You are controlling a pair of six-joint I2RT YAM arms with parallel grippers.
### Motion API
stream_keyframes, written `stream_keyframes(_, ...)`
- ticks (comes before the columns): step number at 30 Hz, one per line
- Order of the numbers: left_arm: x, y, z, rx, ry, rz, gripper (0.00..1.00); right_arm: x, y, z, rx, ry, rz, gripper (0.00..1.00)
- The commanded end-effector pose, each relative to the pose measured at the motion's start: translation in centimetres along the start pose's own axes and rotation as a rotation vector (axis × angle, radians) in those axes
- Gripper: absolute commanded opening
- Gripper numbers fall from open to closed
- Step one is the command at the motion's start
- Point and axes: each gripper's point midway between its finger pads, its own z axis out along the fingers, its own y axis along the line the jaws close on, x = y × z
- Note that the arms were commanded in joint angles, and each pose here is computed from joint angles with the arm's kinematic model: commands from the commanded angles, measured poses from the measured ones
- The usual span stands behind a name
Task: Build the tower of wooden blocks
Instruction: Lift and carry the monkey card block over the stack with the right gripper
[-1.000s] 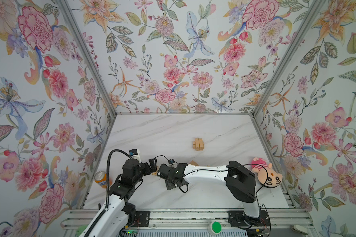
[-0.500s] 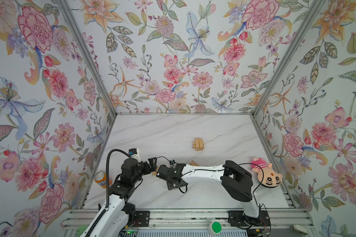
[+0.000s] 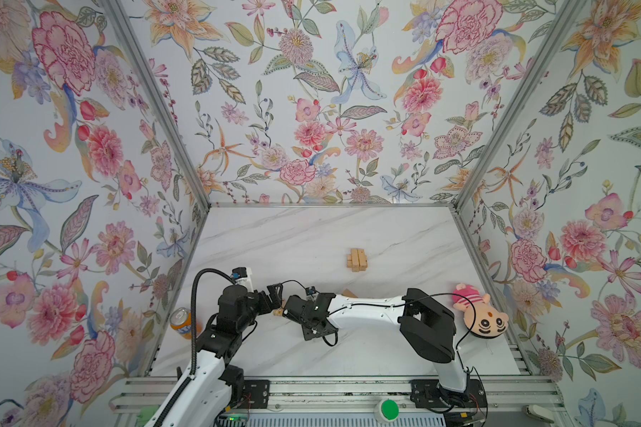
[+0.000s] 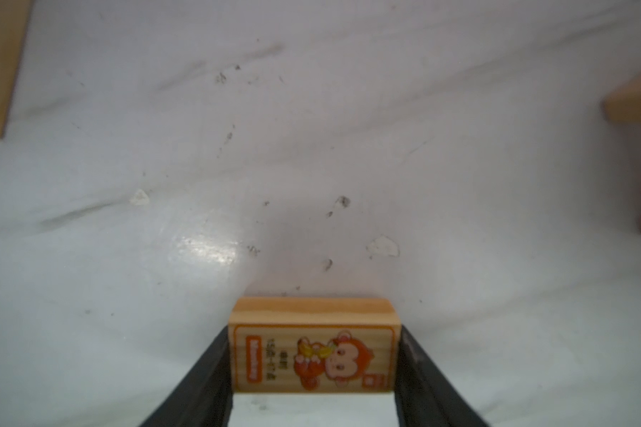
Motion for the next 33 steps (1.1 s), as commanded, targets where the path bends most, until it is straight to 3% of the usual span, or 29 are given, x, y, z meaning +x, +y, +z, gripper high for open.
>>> stream_keyframes(1,0.1,0.6,0.0,-0.016,-0.001,0.006,0.99,-2.4,-1.8,-3.7,-0.002,-0.08,0.007,0.52)
stream_keyframes(6,-0.3,0.5,-0.1,-0.023,-0.011,0.001,0.99,-5.2,-4.8,-5.7,0.015,-0.133,0.032,0.52)
stream_keyframes(18,-1.3,-1.1,1.2,0.046,-0.01,-0.04,0.99,-13.5,-13.5,-6.1,0.085,-0.187,0.101,0.52)
stream_keyframes(26,-1.8,-3.4,3.1,0.082,0.044,0.033,0.99,-18.2,-18.4,-3.6,0.117,-0.164,0.128,0.51)
stream_keyframes(33,-1.3,-7.6,4.9,0.116,0.093,0.182,0.99,-20.4,-20.7,-1.1,0.095,-0.125,0.155,0.51)
